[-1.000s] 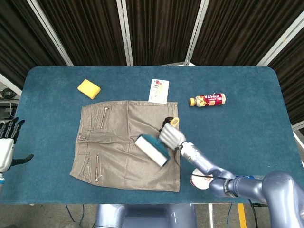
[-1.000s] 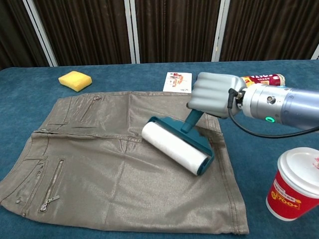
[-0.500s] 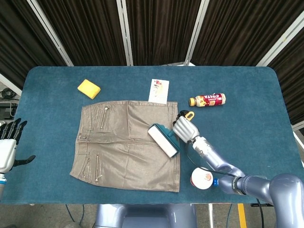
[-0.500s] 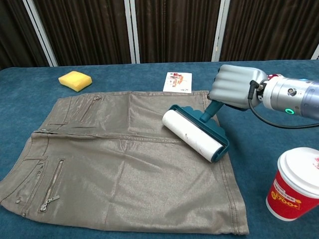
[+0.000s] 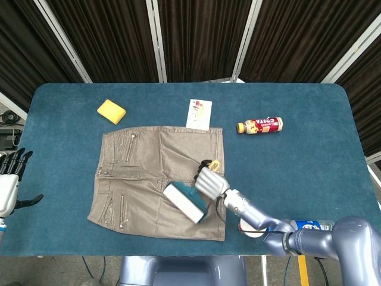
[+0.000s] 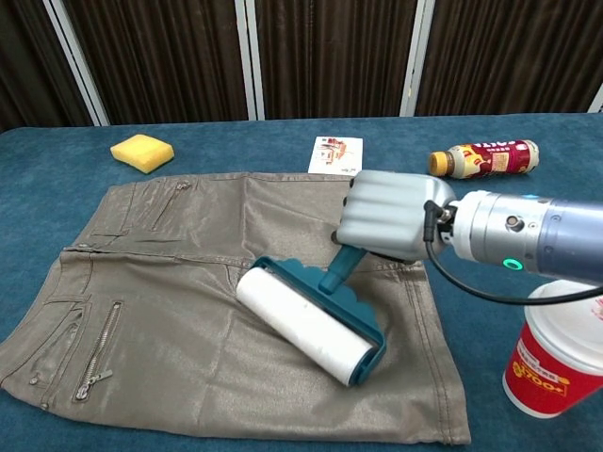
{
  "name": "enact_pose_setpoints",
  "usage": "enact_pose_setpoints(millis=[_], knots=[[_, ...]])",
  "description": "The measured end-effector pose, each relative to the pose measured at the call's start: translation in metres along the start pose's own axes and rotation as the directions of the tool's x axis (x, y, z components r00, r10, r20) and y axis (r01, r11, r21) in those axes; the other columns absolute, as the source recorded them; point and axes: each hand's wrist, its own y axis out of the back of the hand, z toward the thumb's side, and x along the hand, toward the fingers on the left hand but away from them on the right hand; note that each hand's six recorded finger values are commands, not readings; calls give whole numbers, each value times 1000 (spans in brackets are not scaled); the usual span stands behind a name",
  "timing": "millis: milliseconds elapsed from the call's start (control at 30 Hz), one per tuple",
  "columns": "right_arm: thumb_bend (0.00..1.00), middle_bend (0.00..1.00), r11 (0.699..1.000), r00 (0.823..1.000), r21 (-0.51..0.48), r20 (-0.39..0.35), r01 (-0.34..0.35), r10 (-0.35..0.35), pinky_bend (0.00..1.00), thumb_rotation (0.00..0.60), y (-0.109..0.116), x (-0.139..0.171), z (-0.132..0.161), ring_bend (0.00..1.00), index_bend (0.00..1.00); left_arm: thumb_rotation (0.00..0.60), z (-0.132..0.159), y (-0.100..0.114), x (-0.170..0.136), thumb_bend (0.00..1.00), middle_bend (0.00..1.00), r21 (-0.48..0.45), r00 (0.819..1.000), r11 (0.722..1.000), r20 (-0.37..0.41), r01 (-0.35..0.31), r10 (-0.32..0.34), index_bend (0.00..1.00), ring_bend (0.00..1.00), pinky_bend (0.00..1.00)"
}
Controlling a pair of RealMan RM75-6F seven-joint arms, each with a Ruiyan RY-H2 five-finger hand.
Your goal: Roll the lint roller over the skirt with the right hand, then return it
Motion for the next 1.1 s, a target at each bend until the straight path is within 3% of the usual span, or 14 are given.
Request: enact_pose_setpoints(millis=[300,733,867,1100], knots=[[882,537,1000,1000,-17,-17,10,-10,397,600,12,-7,16,407,547,600,-2,0,0,0,0,-1,1000,1000,-6,1,-1,0,0,0],[882,536,993,989,72,124,-92,83,397,600,-33,2,-40,408,548,600,-2,-2,1,0,0,7,1000,1000,-9,6,-6,0,0,0],[883,536,985,971,69,191,-158,143,397,600,-59,12,-66,408,548,600,-1,-3,1,0,0,11,1000,1000,-8,8,-8,0,0,0],[883,536,960,915,17,308,-281,262,397,600,-108,44,-109,409,548,600,-1,-6,2,0,0,18,1000,1000,-11,13,-13,0,0,0]])
